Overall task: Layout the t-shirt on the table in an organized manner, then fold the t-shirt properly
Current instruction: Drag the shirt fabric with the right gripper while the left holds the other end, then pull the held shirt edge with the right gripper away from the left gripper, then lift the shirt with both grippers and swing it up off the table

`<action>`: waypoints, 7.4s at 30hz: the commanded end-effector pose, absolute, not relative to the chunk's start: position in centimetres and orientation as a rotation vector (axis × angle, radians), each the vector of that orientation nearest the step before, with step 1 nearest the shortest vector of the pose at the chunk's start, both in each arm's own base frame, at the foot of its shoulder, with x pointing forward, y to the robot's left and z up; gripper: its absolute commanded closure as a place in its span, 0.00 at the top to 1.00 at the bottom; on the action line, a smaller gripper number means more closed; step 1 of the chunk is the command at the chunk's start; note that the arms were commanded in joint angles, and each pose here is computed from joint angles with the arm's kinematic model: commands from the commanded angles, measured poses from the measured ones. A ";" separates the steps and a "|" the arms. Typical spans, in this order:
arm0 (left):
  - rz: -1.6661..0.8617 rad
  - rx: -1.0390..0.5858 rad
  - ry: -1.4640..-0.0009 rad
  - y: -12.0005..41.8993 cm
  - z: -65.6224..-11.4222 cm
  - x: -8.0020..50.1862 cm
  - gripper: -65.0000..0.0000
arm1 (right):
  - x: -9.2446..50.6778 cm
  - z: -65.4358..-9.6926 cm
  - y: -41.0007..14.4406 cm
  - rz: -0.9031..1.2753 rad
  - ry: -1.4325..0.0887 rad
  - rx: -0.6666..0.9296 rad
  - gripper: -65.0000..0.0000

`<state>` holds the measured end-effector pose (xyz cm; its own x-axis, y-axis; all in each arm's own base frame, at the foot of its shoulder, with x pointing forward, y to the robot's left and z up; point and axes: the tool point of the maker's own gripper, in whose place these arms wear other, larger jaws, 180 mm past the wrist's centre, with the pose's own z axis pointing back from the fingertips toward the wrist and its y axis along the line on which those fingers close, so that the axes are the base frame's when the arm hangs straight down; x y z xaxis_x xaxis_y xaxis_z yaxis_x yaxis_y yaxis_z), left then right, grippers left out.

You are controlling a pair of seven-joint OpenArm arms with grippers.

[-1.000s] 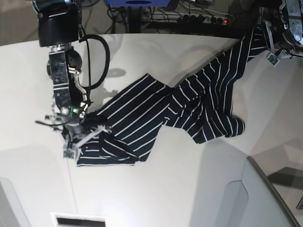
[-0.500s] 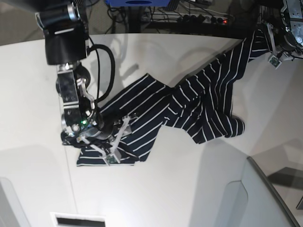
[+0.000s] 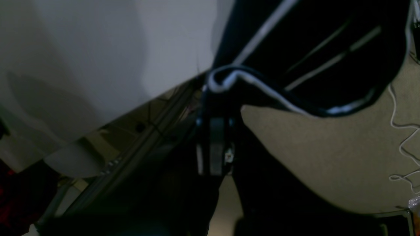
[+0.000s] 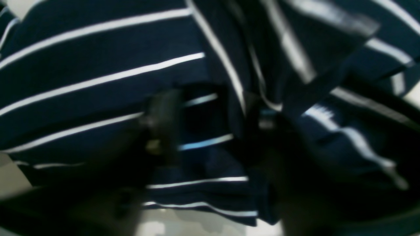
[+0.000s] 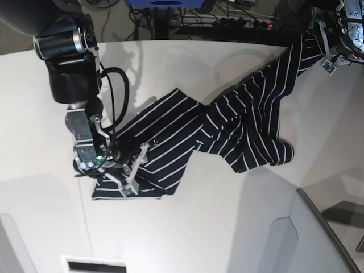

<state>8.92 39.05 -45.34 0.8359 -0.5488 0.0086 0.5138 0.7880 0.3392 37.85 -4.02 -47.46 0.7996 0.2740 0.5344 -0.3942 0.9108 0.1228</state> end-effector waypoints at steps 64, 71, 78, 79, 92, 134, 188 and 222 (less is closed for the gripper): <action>-0.598 0.351 -0.212 37.5 -44.7 14.3 0.00 | 23.4 -39.5 -15.8 0.038 -0.476 0.117 0.51; -0.592 0.355 -0.219 37.6 -44.5 14.5 0.00 | 28.5 -46.1 -16.5 -0.019 -0.435 0.218 0.51; -0.591 0.354 -0.214 37.7 -44.6 14.2 0.00 | 28.2 -49.5 -17.3 -0.060 -0.388 0.243 0.51; -0.591 0.354 -0.214 37.7 -44.6 14.2 0.00 | 28.0 -49.7 -17.2 -0.059 -0.378 0.247 0.51; -0.587 0.356 -0.222 37.7 -44.5 14.6 0.00 | 27.3 -47.8 -13.9 0.062 -0.391 0.301 0.50; -0.596 0.379 -0.369 35.8 -42.3 20.6 0.00 | 16.4 -41.0 -18.5 0.102 -0.284 0.049 0.01; -0.795 1.018 -0.808 31.9 -15.2 43.5 0.00 | 41.2 -10.2 -23.4 0.131 -1.248 -0.184 0.01; -0.740 1.100 -1.015 30.1 2.9 55.3 0.00 | 52.3 8.7 -24.2 0.156 -1.648 -0.041 0.01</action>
<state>55.45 29.89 -0.54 0.3888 -0.8837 0.2604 0.0849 0.3158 0.9450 52.92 -24.09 4.84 0.0228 0.1270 0.9916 -0.0781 0.9891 -0.1248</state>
